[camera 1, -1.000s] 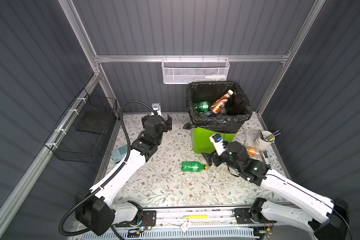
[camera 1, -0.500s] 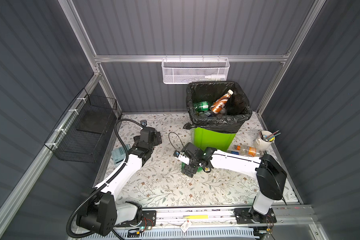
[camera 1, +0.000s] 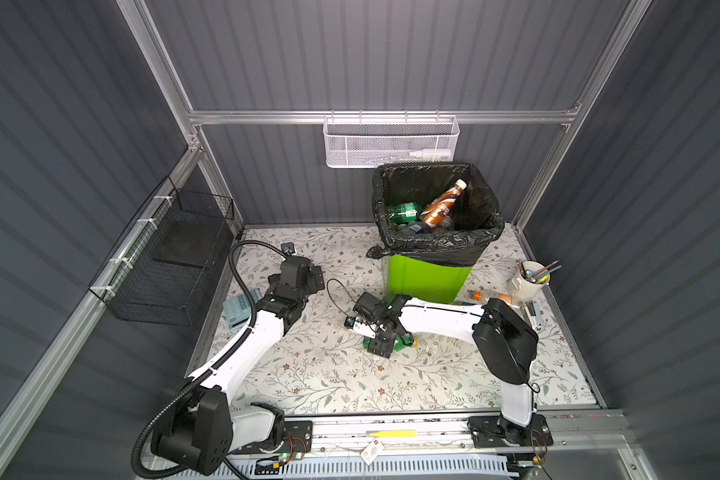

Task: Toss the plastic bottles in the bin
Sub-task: 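Lower the right gripper onto the lying green bottle while the left arm withdraws, then close the right gripper on the green bottle and lift it over the bin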

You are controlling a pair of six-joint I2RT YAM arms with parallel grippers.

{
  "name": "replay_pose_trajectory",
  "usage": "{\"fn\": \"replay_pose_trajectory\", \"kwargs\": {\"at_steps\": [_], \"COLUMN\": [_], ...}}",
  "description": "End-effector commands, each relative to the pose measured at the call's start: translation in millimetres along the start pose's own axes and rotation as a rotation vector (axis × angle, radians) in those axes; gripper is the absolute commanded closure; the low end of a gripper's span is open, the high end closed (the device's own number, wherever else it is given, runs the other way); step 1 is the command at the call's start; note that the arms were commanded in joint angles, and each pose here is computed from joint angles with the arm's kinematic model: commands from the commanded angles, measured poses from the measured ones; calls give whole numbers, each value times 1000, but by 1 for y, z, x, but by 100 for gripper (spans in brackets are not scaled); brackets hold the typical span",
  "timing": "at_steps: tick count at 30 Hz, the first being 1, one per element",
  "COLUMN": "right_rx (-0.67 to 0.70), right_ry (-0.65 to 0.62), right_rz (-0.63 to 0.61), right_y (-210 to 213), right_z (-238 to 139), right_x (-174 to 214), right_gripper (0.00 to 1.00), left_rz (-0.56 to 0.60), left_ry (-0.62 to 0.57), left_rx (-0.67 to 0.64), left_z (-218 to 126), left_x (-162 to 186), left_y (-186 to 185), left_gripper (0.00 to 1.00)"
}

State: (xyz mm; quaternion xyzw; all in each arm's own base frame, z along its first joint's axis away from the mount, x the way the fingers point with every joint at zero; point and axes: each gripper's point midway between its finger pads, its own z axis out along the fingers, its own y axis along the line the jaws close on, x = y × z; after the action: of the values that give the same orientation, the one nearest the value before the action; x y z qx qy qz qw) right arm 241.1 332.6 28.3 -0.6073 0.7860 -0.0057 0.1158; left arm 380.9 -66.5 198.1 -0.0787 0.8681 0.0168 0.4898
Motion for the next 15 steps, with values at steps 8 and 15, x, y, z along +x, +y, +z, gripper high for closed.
{"fn": "replay_pose_trajectory", "kwargs": {"at_steps": [8,15], "right_rx": [20,414], "right_ry": [-293,-723], "right_rz": [77,104], "right_y": [-19,-82], "right_z": [-96,-290], "right_x": [-39,-52], "right_gripper": [51,49], "left_rz": [-22,-26], "left_ry": [-17,-8], "left_rx": [6,24], "left_z": [-9,-5], "left_x": [-4,-1], "left_y": [4,0], "left_gripper": [0,0]}}
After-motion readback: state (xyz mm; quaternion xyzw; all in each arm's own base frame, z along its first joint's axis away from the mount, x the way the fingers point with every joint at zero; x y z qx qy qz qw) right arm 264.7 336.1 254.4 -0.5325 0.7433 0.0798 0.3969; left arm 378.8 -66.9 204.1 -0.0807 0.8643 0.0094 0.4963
